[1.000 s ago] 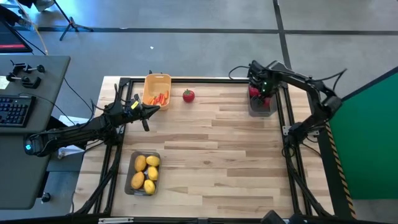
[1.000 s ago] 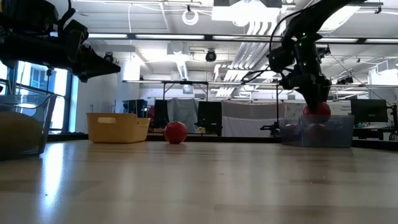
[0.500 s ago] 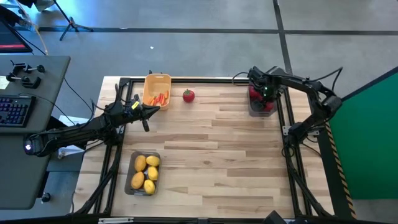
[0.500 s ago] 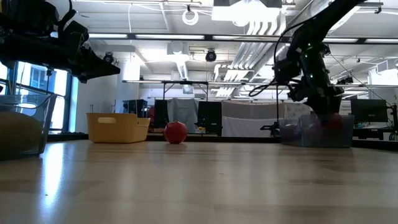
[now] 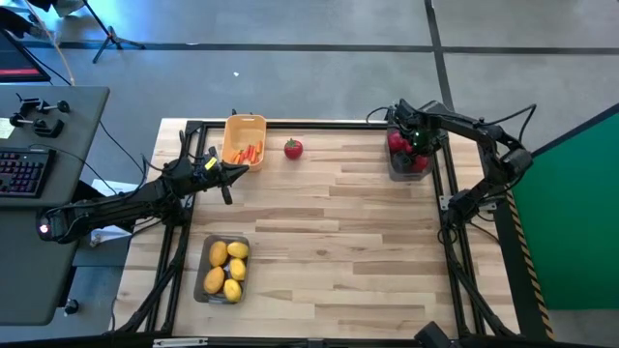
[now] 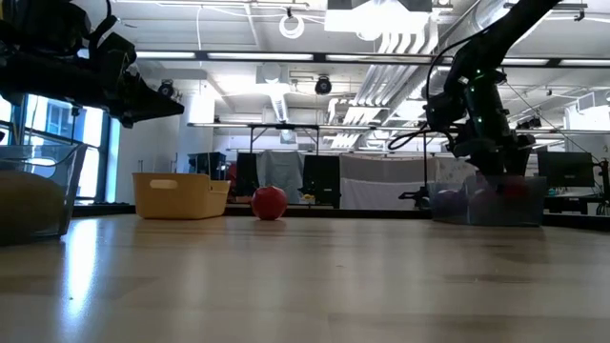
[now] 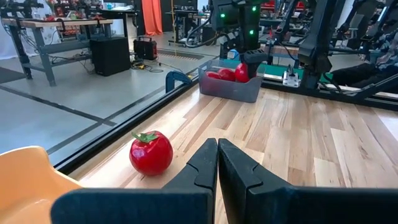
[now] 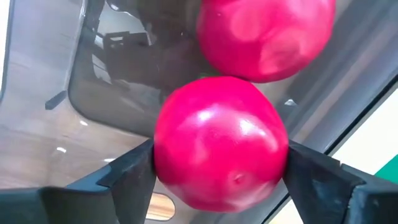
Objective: Sort produce into baskets
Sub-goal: Put the tomato into the top gray bin
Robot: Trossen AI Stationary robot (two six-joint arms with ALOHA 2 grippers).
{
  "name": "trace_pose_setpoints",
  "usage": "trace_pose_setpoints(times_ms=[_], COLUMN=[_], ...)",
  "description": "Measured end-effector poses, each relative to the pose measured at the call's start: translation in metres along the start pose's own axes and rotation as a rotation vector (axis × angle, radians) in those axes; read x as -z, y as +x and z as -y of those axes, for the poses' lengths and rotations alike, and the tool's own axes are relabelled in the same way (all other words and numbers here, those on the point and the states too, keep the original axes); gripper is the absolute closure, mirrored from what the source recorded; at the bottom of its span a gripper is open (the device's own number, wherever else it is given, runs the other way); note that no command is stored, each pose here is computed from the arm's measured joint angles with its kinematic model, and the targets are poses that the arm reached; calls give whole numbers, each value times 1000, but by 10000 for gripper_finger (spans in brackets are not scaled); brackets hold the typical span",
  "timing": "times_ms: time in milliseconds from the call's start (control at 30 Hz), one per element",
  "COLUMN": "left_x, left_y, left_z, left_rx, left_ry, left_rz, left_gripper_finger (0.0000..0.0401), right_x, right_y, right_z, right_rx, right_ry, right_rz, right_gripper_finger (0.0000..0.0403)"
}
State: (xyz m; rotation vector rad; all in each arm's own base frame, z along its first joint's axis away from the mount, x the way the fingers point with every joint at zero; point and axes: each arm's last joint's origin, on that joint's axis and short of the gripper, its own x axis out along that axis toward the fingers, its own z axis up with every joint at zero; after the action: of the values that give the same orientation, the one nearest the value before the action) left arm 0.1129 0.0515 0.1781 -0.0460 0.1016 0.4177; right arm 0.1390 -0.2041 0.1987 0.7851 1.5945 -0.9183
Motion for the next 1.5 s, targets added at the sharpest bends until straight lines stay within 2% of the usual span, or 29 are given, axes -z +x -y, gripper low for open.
trace_pose_setpoints(times_ms=[233, 467, 967, 1100, 1233, 1500], left_x=[0, 0, 0, 0, -2, -22], left_y=[0, 0, 0, 0, 0, 6], left_z=[0, 0, 0, 0, 0, 2], left_rx=[0, 0, 0, 0, 2, 53], left_ry=[0, 0, -8, -29, -48, -39], left_rz=[0, 0, 0, 0, -5, -55], left_gripper_finger=[391, 369, 371, 395, 399, 401], right_x=[-2, -2, 0, -3, -4, -9], right_y=[0, 0, -4, -17, -33, -48], right_z=[0, 0, 0, 1, 1, -8], right_rx=[-2, -1, 0, 28, 66, 54], right_ry=[-3, -34, -73, -73, -84, -115], right_rz=[21, 19, -3, 35, 102, 302], right_gripper_finger=[73, 71, 78, 109, 161, 310])
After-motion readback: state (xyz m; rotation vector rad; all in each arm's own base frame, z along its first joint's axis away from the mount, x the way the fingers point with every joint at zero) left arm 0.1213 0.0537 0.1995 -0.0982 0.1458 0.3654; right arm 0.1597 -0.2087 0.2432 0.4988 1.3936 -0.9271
